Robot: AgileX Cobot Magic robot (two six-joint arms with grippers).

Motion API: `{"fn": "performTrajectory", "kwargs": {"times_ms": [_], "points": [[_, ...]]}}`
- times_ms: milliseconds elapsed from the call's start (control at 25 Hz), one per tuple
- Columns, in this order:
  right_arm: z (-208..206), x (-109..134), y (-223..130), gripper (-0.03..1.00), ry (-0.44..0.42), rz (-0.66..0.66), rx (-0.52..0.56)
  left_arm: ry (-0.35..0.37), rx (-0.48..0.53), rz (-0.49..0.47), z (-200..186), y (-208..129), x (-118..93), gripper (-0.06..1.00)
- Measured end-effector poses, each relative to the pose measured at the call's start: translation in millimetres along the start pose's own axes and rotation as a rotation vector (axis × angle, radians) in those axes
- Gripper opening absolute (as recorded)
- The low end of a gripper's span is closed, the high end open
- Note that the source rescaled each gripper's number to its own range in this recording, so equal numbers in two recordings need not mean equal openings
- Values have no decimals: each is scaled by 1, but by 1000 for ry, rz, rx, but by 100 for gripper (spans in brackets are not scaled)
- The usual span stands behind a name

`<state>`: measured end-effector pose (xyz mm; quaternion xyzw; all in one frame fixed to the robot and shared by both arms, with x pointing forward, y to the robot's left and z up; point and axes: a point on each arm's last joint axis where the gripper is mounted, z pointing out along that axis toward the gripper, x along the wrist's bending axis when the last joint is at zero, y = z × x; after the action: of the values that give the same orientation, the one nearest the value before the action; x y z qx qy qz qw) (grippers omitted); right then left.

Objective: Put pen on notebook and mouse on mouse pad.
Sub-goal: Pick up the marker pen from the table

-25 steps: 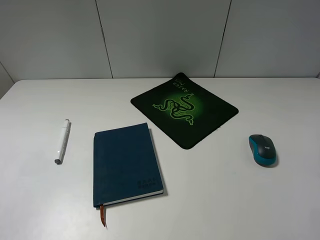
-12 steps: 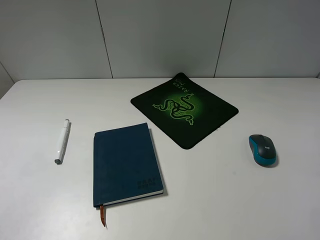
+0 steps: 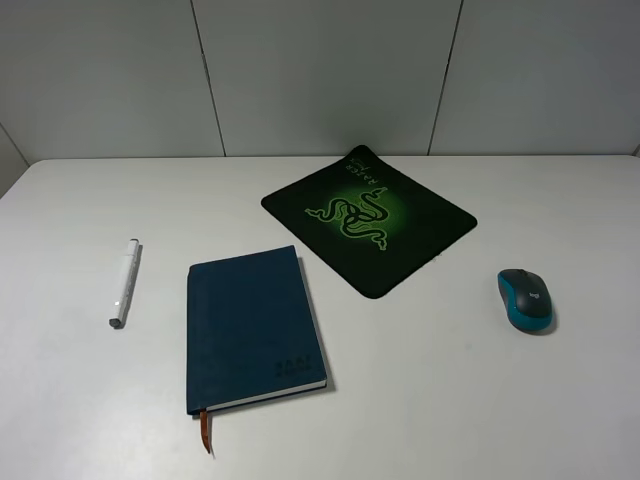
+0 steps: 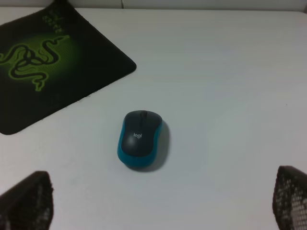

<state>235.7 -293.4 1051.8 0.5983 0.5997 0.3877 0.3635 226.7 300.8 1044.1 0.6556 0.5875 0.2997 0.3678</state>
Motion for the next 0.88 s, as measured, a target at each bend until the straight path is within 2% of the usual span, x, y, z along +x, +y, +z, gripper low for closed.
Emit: {"fn": "performTrajectory", "kwargs": {"times_ms": [200,360,520,880], "points": [[0,0,0,100,0,0,0,40,-36,15,-17,15,3,98],[0,0,0,100,0,0,0,65,27,22,-19,41,4,98],[0,0,0,100,0,0,0,75,122,22,-7,70,4,98],[0,0,0,100,0,0,0,81,383,22,48,124,4,99]]}}
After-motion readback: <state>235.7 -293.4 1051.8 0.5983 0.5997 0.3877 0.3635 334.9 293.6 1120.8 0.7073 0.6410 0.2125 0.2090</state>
